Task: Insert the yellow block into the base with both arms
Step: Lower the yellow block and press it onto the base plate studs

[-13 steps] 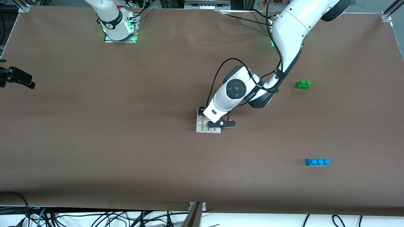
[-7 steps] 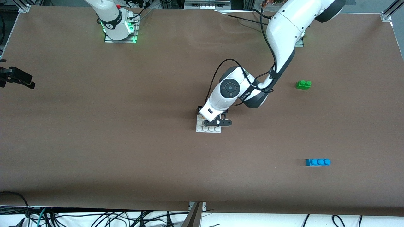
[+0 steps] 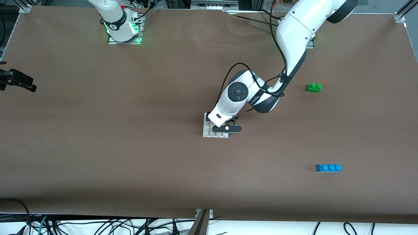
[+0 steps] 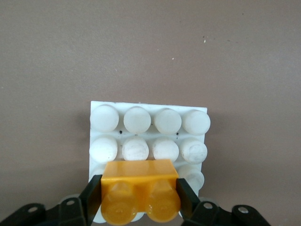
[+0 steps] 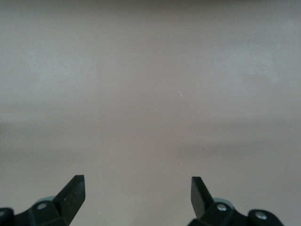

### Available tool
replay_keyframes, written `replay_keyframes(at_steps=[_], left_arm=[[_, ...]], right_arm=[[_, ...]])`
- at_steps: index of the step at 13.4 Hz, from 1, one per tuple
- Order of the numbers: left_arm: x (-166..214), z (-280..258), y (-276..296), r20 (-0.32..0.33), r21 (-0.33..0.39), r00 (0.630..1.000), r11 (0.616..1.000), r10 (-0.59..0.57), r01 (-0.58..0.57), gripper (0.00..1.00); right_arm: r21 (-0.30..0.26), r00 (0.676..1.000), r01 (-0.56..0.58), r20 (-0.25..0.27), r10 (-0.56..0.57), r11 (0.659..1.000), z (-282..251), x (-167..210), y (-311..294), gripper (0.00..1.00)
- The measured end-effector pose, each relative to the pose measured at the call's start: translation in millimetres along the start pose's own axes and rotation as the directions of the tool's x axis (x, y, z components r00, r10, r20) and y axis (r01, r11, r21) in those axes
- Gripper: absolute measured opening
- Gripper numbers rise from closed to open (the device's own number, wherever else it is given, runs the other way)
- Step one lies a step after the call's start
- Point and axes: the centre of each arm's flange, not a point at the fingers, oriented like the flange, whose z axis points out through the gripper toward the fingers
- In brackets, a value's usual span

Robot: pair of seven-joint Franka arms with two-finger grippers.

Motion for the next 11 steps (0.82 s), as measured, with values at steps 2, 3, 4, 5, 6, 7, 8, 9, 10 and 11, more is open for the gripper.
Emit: replay_keyframes(at_steps=[2,3,4,5,6,7,8,9,10,11], left_arm=[[-4,1,4,0.002,-0.001,1.000,1.000,0.007,-0.007,0.69],[-6,1,7,0.003,0.000,1.000,1.000,0.012,-0.012,0.69],[-8,2,9,0.004,0.000,1.000,1.000,0.016,-0.016,0.69],[-9,3,10,0.005,0.001,1.000,1.000,0.018,-0.018,0.69],[-10,4,10,0.007,0.001,1.000,1.000,0.020,-0.020,0.69],[-10,4,10,0.005,0.003,1.000,1.000,0.023,-0.023,0.69],[-10,5,10,-0.002,0.011,0.999,0.999,0.034,-0.034,0.69],[-11,6,11,-0.009,0.019,0.999,0.999,0.046,-0.046,0.69],[-12,6,12,-0.012,0.024,0.998,0.998,0.056,-0.055,0.69],[-14,8,14,-0.012,0.027,0.998,0.998,0.061,-0.061,0.69]], right_arm=[[0.000,1.000,0.000,0.000,0.000,1.000,0,0,0,1.00],[0.000,1.000,0.000,0.000,0.000,1.000,0,0,0,1.00],[0.000,1.000,0.000,0.000,0.000,1.000,0,0,0,1.00],[0.000,1.000,0.000,0.000,0.000,1.000,0,0,0,1.00],[0.000,1.000,0.000,0.000,0.000,1.000,0,0,0,1.00],[0.000,1.000,0.000,0.000,0.000,1.000,0,0,0,1.00],[0.000,1.000,0.000,0.000,0.000,1.000,0,0,0,1.00],[0.000,1.000,0.000,0.000,0.000,1.000,0,0,0,1.00],[0.000,1.000,0.000,0.000,0.000,1.000,0,0,0,1.00],[0.000,1.000,0.000,0.000,0.000,1.000,0,0,0,1.00]])
